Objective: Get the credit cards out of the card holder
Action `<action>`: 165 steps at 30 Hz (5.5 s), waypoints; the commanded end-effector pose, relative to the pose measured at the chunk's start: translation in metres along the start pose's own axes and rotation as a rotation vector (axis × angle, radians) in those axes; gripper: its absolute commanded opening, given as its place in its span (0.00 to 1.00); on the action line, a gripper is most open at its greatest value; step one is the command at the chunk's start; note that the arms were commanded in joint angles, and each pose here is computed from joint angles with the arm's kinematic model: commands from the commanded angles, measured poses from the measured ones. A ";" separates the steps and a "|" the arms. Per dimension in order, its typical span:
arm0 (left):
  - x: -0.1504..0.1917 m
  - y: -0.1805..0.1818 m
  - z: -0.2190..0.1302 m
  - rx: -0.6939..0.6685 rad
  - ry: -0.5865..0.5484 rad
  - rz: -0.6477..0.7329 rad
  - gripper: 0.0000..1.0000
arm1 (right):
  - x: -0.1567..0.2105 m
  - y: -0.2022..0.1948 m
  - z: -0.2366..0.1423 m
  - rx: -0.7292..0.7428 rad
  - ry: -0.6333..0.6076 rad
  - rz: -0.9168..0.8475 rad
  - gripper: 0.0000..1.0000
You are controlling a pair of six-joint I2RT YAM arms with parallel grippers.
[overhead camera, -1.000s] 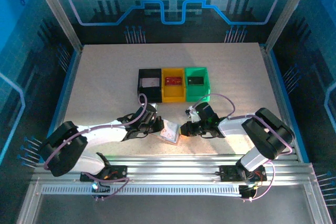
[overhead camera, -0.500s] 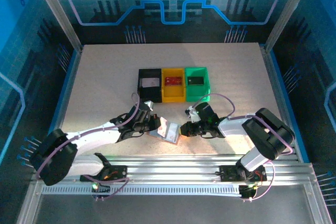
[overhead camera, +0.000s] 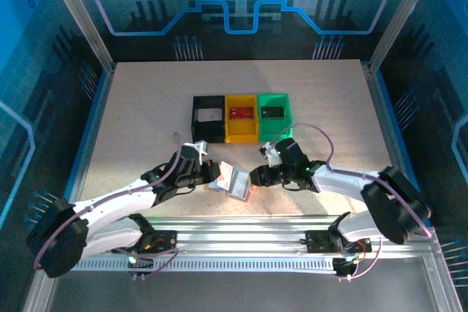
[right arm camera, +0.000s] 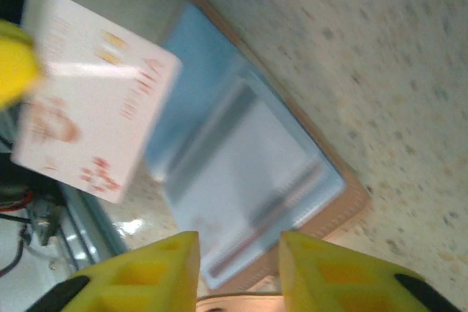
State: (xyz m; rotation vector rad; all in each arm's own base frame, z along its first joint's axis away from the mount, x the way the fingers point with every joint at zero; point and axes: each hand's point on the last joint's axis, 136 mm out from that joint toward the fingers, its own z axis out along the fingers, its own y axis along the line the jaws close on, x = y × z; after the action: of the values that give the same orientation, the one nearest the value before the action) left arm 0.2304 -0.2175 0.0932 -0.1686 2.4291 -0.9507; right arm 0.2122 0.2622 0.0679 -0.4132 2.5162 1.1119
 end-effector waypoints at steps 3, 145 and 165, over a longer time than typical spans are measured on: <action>0.000 -0.014 -0.010 0.101 -0.020 -0.051 0.00 | -0.018 0.039 -0.017 -0.136 -0.084 -0.039 0.45; 0.038 -0.094 -0.108 0.139 0.555 0.388 0.00 | 0.025 0.117 -0.066 -0.340 0.030 -0.380 0.46; -0.164 -0.041 -0.068 -0.170 -0.063 -0.021 0.00 | -0.031 0.052 -0.140 0.027 -0.401 -0.258 1.00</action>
State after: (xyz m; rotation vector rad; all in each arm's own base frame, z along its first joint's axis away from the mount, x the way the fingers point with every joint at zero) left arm 0.3046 -0.1632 0.2269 -0.1863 2.5071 -0.7484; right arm 0.1889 0.2014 0.2090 -0.4721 2.0399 0.9861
